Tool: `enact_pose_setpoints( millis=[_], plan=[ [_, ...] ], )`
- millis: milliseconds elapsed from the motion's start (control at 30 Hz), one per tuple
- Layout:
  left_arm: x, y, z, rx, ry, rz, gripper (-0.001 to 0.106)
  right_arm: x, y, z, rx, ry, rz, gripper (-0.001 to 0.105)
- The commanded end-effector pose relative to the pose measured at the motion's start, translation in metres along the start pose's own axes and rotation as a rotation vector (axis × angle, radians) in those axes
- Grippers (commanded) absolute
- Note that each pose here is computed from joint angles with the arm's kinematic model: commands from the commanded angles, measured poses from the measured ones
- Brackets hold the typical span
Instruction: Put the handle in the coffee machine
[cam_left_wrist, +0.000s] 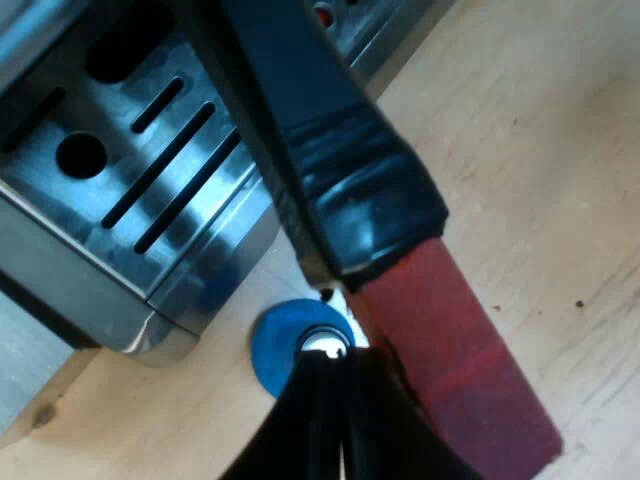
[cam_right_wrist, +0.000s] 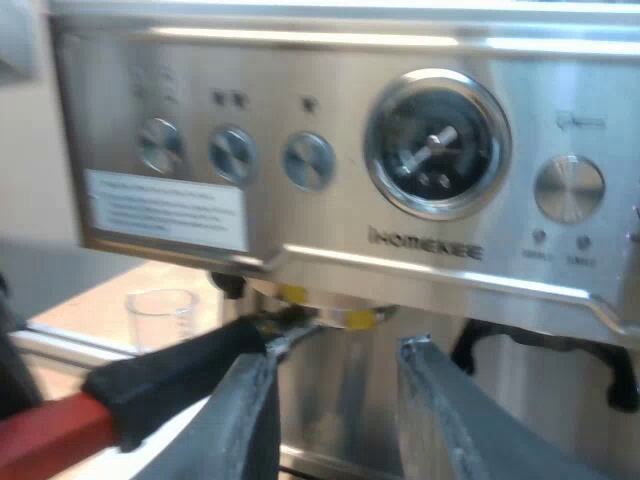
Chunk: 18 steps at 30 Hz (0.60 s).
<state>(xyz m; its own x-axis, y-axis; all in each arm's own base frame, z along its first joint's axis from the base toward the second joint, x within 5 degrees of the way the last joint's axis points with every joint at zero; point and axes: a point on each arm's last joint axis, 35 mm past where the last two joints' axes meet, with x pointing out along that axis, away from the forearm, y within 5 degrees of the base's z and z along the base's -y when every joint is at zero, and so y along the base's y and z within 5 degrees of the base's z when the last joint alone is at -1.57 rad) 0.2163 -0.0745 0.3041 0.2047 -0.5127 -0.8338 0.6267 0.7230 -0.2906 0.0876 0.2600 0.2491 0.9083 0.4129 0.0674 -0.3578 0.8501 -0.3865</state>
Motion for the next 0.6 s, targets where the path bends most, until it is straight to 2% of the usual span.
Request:
enact_pose_setpoints(
  millis=[33, 300, 400, 600],
  plan=[
    [0.005, -0.020, 0.002, 0.000, 0.001, -0.148, 0.001, -0.011, -0.006, 0.013, 0.008, -0.020, 0.020, 0.032],
    [0.012, -0.036, 0.004, 0.018, 0.031, -0.156, 0.001, -0.030, -0.026, 0.032, 0.010, -0.033, 0.065, 0.028],
    [0.014, -0.041, 0.004, 0.019, 0.042, -0.165, 0.001, -0.034, -0.037, 0.036, 0.059, -0.027, 0.067, 0.028],
    [0.019, -0.053, 0.004, 0.065, 0.068, -0.153, 0.001, -0.046, -0.057, 0.038, 0.063, 0.023, 0.099, 0.028]
  ],
)
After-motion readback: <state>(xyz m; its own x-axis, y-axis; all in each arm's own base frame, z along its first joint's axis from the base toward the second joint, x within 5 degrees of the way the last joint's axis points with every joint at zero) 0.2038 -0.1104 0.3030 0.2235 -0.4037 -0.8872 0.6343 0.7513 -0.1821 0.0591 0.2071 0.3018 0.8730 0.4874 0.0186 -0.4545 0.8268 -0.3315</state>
